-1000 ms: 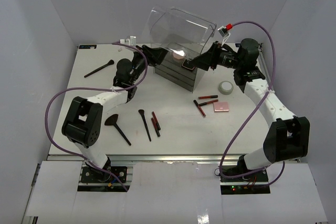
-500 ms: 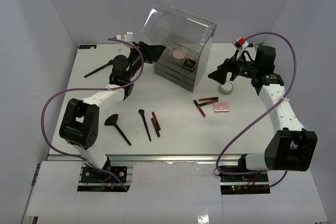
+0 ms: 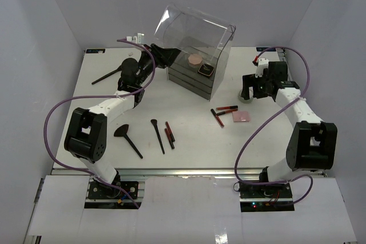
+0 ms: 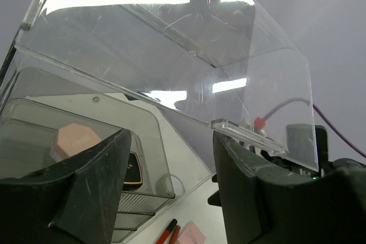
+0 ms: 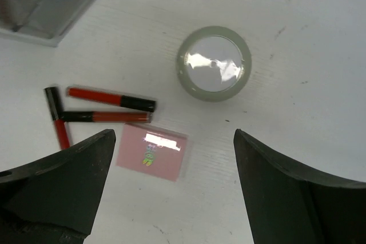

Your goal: Organize the makeup

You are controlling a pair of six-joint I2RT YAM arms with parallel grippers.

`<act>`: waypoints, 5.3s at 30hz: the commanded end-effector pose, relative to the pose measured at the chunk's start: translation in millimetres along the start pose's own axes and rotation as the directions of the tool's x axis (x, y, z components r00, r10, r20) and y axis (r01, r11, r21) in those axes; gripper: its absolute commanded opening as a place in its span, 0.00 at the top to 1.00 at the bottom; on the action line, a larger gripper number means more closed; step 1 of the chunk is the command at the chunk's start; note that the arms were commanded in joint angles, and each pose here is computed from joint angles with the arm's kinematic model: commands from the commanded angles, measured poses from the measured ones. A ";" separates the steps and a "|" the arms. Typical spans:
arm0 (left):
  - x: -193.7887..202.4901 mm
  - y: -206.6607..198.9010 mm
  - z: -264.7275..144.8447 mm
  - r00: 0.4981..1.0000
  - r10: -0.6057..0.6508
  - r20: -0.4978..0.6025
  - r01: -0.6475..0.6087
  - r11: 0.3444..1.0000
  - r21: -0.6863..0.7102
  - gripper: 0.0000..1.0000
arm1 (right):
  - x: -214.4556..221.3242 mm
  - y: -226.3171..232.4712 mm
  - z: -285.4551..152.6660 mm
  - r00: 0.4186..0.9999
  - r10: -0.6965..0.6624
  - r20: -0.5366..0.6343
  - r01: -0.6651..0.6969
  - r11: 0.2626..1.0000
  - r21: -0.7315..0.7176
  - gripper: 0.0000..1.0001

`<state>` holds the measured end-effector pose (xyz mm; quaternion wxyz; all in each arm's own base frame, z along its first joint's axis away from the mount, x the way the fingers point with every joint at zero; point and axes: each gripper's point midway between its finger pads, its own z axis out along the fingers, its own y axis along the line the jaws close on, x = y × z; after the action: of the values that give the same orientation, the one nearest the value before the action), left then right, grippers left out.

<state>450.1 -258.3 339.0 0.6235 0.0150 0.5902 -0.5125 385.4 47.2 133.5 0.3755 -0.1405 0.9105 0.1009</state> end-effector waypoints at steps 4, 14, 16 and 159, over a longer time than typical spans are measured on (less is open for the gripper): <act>-43.2 -40.2 -1.2 0.997 0.023 0.075 -0.029 0.995 0.091 0.30 | 10.9 -36.4 41.8 0.981 0.157 -0.118 -0.135 0.975 0.175 0.10; -48.2 -45.2 -1.4 0.997 0.025 0.075 -0.033 0.994 0.102 0.30 | 6.3 -34.6 75.6 0.970 0.185 -0.157 -0.165 0.977 0.131 0.10; -47.6 -45.0 -1.1 0.997 0.023 0.073 -0.030 0.994 0.103 0.30 | 6.6 -34.2 82.9 0.969 0.185 -0.166 -0.165 0.978 0.132 0.10; -80.0 -62.9 26.2 0.998 0.023 0.060 -0.029 0.995 0.096 0.29 | 27.4 215.5 -79.5 0.305 -0.812 0.497 0.924 0.126 -0.362 0.00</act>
<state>453.9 -261.9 411.9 0.6224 0.0293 0.5737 -0.5316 250.0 267.8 185.7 0.3781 -0.8028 0.4531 0.0852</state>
